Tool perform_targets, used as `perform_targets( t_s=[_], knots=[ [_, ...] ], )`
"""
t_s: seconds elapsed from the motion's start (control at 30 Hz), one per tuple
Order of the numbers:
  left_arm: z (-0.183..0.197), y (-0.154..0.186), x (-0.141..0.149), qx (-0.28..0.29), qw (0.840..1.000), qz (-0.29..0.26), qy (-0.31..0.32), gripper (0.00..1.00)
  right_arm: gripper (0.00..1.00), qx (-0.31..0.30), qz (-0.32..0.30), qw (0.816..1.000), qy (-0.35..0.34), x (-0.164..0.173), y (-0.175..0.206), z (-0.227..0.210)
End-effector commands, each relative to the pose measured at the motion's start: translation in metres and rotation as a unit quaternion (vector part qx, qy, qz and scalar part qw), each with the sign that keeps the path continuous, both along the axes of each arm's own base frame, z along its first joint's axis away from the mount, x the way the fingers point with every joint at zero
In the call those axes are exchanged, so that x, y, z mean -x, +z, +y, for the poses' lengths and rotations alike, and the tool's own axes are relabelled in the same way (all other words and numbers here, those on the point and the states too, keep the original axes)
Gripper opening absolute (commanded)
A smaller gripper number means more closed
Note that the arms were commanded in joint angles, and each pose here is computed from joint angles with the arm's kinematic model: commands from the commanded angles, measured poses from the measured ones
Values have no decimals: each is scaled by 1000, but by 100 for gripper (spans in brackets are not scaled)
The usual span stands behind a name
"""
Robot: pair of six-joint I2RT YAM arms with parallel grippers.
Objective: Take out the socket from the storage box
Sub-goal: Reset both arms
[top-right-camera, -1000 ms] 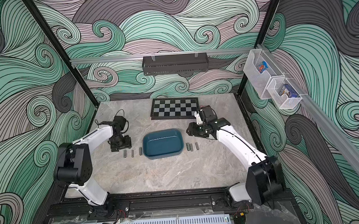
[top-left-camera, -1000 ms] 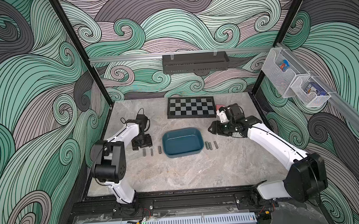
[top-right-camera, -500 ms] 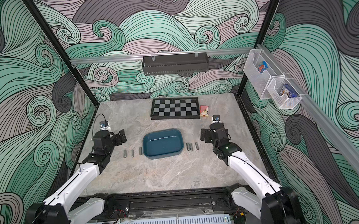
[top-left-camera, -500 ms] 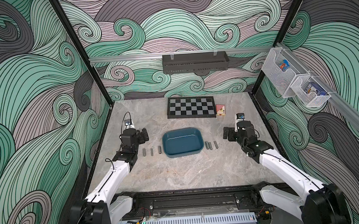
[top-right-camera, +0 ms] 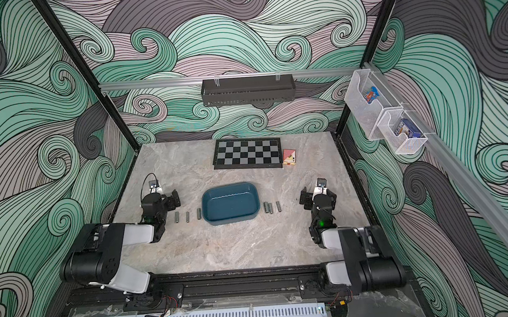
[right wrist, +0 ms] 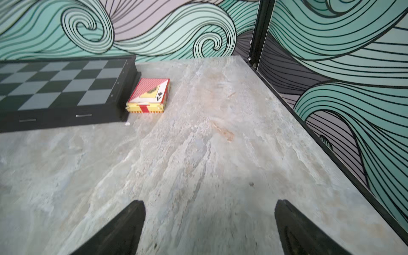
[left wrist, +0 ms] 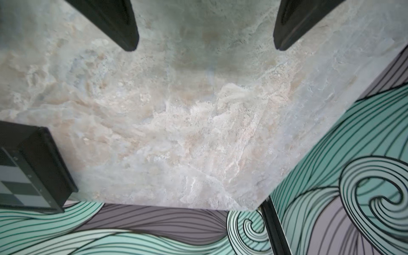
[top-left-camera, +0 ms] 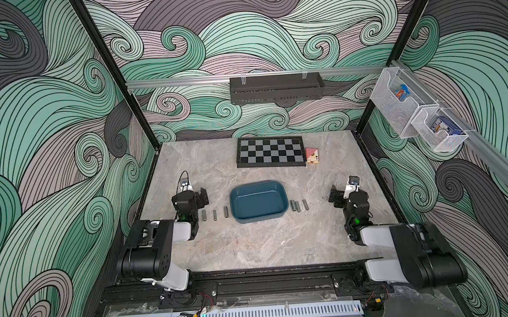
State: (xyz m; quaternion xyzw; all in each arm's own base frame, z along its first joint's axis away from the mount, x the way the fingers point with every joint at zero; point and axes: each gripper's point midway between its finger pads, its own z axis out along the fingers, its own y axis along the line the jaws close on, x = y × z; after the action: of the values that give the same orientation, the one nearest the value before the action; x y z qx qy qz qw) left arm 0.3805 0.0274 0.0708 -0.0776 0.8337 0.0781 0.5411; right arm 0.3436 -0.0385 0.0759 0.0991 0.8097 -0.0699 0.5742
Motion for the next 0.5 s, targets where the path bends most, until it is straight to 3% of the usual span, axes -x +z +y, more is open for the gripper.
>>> perform_targets(
  t_s=[0.0, 0.07, 0.23, 0.47],
  knots=[
    [-22, 25, -14, 1, 995, -66, -71, 99, 98, -22, -97, 991, 87, -20, 33, 18],
    [-21, 28, -11, 1, 995, -77, -68, 99, 99, -18, -100, 989, 109, -25, 31, 25],
    [-20, 21, -25, 8, 997, -34, -66, 99, 99, -30, -18, 983, 181, -51, 19, 49],
    [-19, 21, -25, 17, 997, -35, -70, 99, 99, -16, -14, 984, 178, -52, 20, 53]
  ],
)
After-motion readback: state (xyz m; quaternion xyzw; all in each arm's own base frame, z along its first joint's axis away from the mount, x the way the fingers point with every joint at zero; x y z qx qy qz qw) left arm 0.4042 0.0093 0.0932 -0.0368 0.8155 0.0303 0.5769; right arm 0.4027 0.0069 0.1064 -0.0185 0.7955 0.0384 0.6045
